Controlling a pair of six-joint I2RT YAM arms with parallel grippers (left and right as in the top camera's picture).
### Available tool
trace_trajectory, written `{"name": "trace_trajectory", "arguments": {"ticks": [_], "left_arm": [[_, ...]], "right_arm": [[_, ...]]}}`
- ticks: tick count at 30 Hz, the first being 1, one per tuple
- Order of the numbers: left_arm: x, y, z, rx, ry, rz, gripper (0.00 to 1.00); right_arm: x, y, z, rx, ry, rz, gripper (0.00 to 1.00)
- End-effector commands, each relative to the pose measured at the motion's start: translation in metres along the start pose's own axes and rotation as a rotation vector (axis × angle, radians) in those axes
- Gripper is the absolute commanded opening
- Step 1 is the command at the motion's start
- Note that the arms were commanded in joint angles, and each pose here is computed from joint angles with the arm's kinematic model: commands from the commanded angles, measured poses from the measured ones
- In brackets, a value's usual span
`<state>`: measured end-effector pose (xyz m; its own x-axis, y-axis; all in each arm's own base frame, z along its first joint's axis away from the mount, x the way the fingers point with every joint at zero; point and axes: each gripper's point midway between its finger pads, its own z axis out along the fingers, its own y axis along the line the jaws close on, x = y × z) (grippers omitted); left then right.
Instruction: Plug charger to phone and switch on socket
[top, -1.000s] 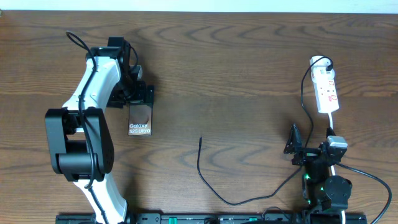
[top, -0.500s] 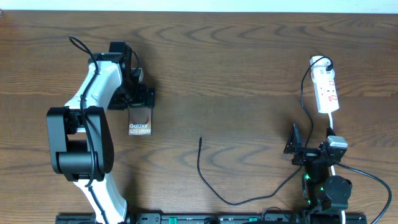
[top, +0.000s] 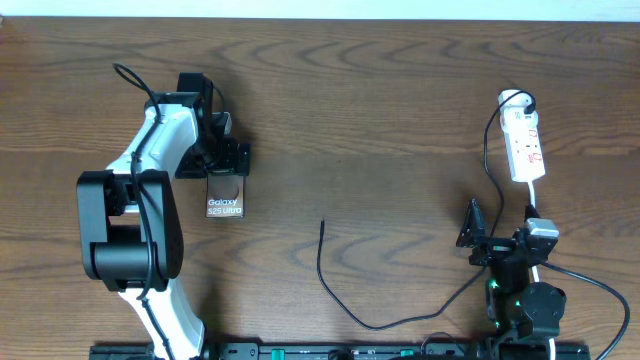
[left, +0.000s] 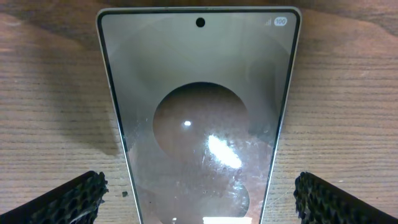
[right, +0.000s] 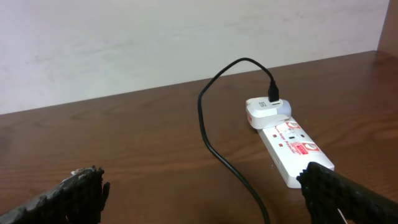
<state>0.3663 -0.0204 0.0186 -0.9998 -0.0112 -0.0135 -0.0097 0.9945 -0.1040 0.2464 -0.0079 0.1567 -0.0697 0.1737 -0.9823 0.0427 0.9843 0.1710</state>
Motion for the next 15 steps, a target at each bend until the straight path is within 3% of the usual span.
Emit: {"name": "trace_trajectory", "arguments": {"ticks": [1,15], "left_arm": [[0.0010,-0.0013,0.0019,0.006,0.006,-0.009,0.99],[-0.0004,-0.0037,0.0022,0.010,0.000,-0.003,0.99]], "right_arm": [[0.0007,0.0001,-0.0002,0.001,0.001,-0.012,0.99],[0.0007,0.0001,-0.0002,0.001,0.001,-0.012,0.99]]}}
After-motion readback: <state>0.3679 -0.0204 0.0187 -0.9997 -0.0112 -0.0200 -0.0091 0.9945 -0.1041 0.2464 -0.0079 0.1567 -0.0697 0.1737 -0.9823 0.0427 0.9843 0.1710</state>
